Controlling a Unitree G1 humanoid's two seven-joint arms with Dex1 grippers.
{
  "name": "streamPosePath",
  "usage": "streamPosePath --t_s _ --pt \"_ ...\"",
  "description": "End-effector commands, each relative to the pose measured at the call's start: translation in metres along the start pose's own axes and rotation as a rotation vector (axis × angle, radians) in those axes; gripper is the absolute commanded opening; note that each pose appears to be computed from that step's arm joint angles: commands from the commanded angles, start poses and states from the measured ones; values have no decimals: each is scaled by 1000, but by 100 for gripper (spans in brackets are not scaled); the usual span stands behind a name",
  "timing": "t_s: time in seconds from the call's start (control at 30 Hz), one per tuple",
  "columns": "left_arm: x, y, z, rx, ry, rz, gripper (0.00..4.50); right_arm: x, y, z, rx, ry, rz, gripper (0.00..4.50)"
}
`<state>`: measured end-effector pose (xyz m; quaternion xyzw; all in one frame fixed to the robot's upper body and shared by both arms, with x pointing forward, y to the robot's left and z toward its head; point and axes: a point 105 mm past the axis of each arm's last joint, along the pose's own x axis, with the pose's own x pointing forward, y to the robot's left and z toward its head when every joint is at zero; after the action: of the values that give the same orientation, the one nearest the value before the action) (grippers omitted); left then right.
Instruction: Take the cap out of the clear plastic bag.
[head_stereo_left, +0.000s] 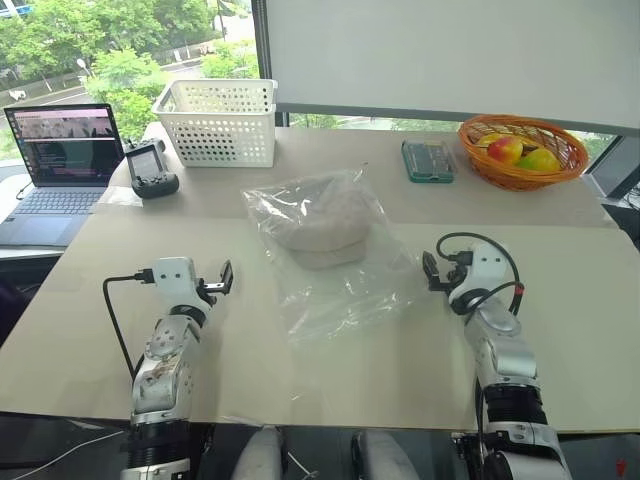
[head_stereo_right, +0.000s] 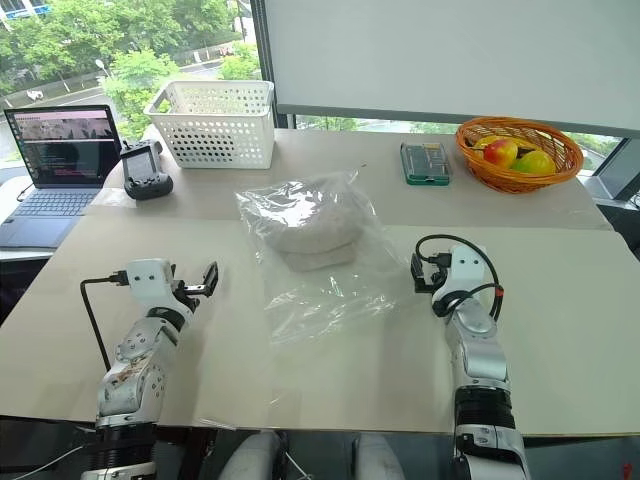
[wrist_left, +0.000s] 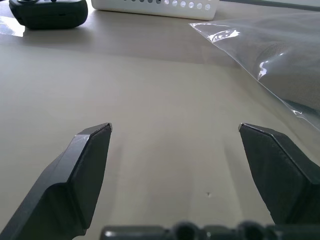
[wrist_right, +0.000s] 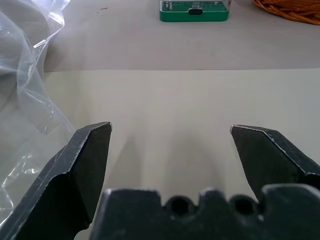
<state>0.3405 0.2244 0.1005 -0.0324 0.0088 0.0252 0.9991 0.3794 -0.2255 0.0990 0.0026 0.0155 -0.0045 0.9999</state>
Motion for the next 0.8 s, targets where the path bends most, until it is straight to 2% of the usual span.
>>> streamPosePath --t_s 0.03,0.13,0.17,0.37,0.47,0.63,0.73,0.8 --pt "2 9 18 33 -55 5 438 3 -7 30 -17 -88 -21 450" --pt "8 19 55 79 -134 -47 438 9 -18 69 -22 -176 -50 450" --pt "9 18 61 88 -142 -65 438 11 -19 74 -24 -185 -48 450" --pt "8 -6 99 413 -107 -371 438 16 -13 121 -208 -184 112 450" --pt "3 -24 110 608 -82 -534 438 11 -10 123 -245 -82 211 450" --pt "-2 -45 118 684 -62 -683 438 -10 -2 117 -253 51 364 450" --pt "-5 -63 119 725 -42 -789 438 -44 11 103 -245 204 543 450" --pt "-13 -85 118 725 -28 -919 438 -81 20 91 -234 335 684 450"
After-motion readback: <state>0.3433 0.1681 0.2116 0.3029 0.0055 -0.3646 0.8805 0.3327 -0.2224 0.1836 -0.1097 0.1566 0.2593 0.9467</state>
